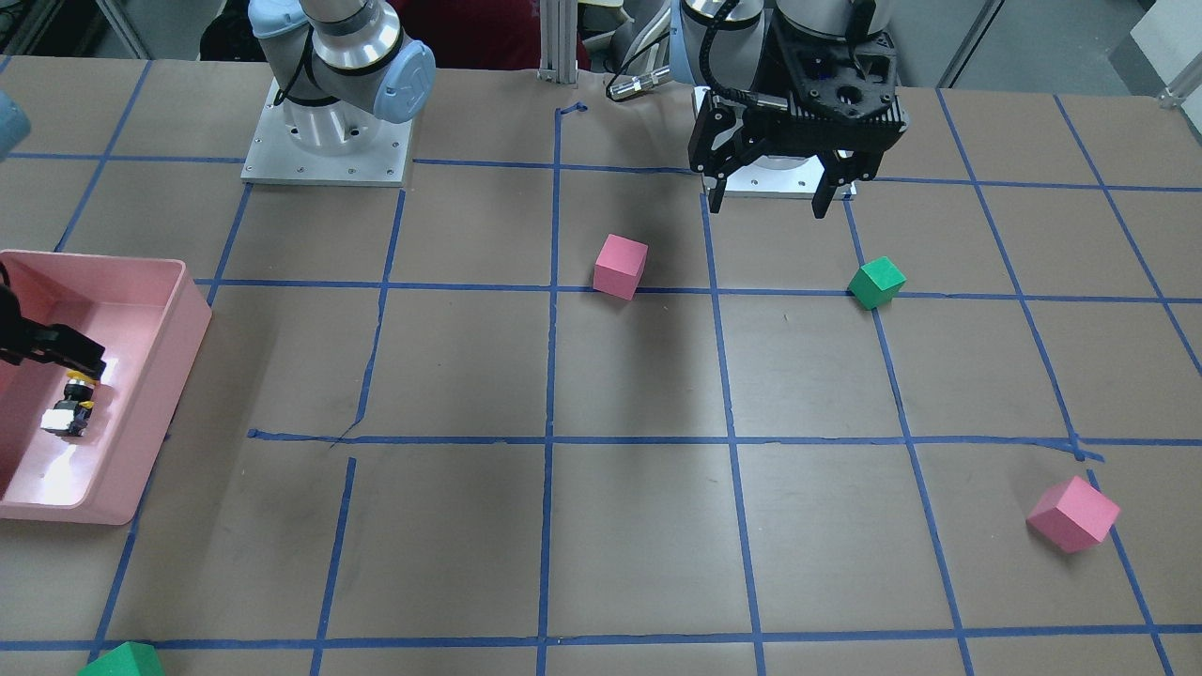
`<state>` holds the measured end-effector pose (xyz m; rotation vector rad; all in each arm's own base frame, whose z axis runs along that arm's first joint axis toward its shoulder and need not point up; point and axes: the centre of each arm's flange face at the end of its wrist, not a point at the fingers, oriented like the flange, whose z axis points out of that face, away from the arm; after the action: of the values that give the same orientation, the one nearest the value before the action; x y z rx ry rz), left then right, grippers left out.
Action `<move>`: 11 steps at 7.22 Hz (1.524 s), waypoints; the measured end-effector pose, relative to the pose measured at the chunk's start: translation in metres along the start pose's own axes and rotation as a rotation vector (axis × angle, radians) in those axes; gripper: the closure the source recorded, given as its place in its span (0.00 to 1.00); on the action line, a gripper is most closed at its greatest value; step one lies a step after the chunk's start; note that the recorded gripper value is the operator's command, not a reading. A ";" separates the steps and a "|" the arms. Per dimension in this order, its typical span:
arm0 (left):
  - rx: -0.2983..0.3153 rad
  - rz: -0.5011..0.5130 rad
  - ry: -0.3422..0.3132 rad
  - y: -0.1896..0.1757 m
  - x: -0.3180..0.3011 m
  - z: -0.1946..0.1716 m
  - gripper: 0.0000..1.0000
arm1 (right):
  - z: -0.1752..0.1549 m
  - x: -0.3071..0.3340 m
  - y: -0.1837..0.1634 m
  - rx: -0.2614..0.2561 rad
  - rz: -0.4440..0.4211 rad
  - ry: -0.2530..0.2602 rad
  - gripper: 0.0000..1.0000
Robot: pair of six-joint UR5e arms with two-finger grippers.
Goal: Align button upright
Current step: 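Move the right gripper over the pink tray and lower onto the yellow button, then close the right gripper on the yellow button switch body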
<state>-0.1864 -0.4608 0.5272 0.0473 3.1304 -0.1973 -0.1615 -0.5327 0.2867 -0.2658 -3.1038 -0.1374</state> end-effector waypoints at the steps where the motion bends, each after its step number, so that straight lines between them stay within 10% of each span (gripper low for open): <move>1: 0.000 0.000 0.000 0.000 0.000 0.000 0.00 | 0.010 0.003 0.003 0.002 -0.017 0.006 0.00; 11: 0.000 0.000 0.000 0.000 0.000 0.000 0.00 | 0.084 0.059 -0.010 0.000 -0.102 -0.072 0.00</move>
<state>-0.1864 -0.4607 0.5272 0.0473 3.1304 -0.1971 -0.2223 -0.5254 0.2035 -0.1147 -3.1892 -0.1320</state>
